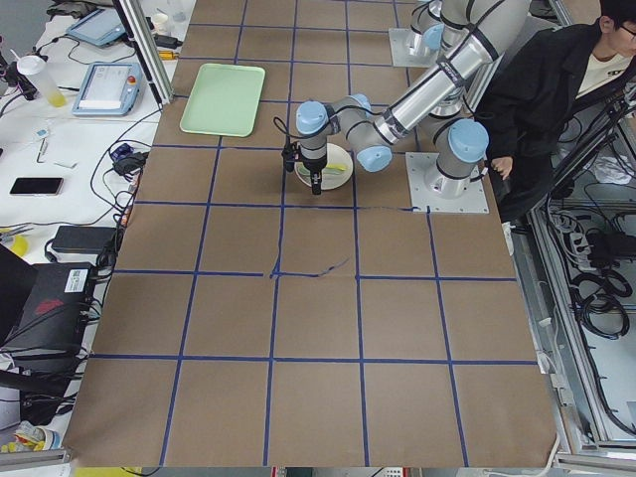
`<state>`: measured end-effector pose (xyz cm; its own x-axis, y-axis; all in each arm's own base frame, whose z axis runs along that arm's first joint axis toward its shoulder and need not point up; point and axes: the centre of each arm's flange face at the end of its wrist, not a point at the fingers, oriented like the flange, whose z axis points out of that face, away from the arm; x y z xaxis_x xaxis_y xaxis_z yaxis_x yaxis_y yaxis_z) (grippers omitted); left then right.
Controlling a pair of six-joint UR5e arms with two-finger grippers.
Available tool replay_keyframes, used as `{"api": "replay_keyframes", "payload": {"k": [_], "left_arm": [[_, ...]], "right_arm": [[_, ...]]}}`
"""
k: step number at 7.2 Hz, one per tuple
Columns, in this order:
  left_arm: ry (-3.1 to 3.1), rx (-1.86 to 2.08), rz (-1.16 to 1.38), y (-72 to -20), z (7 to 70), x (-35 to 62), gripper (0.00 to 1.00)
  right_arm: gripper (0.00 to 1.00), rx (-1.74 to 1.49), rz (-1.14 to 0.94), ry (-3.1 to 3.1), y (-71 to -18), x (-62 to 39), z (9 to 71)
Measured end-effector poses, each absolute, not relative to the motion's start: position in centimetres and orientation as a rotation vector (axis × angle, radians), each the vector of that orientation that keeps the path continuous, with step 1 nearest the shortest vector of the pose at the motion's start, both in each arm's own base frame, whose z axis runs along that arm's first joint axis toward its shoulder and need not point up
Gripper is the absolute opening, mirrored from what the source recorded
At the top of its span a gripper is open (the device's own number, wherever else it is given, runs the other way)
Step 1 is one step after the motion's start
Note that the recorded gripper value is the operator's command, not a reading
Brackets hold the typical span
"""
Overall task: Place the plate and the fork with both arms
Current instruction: 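Lower the left gripper to the white plate rim and grasp it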
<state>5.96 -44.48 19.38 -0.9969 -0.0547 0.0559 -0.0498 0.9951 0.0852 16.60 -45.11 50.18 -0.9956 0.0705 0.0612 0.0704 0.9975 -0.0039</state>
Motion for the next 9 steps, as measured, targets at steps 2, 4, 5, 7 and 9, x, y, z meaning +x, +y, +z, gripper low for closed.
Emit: {"api": "replay_keyframes", "payload": {"k": [2,4,5,7,9], "left_arm": [[-3.071,0.117,-0.159,-43.8,18.6,6.4,0.00],[-3.069,0.160,-0.169,-43.7,18.6,6.5,0.00],[-3.069,0.172,-0.160,-44.0,18.8,6.6,0.00],[-3.032,0.174,-0.147,-45.5,20.2,7.0,0.00],[-2.895,0.182,-0.153,-48.5,23.5,7.0,0.00]], "right_arm": [[1.00,-0.109,0.004,-3.078,-45.1,16.6,50.2],[1.00,-0.109,0.005,-3.078,-45.0,16.6,50.3],[1.00,-0.109,0.005,-3.078,-45.0,16.6,50.3],[1.00,-0.109,0.004,-3.078,-45.1,16.6,50.2],[1.00,-0.111,0.004,-3.079,-45.1,16.6,50.2]]}}
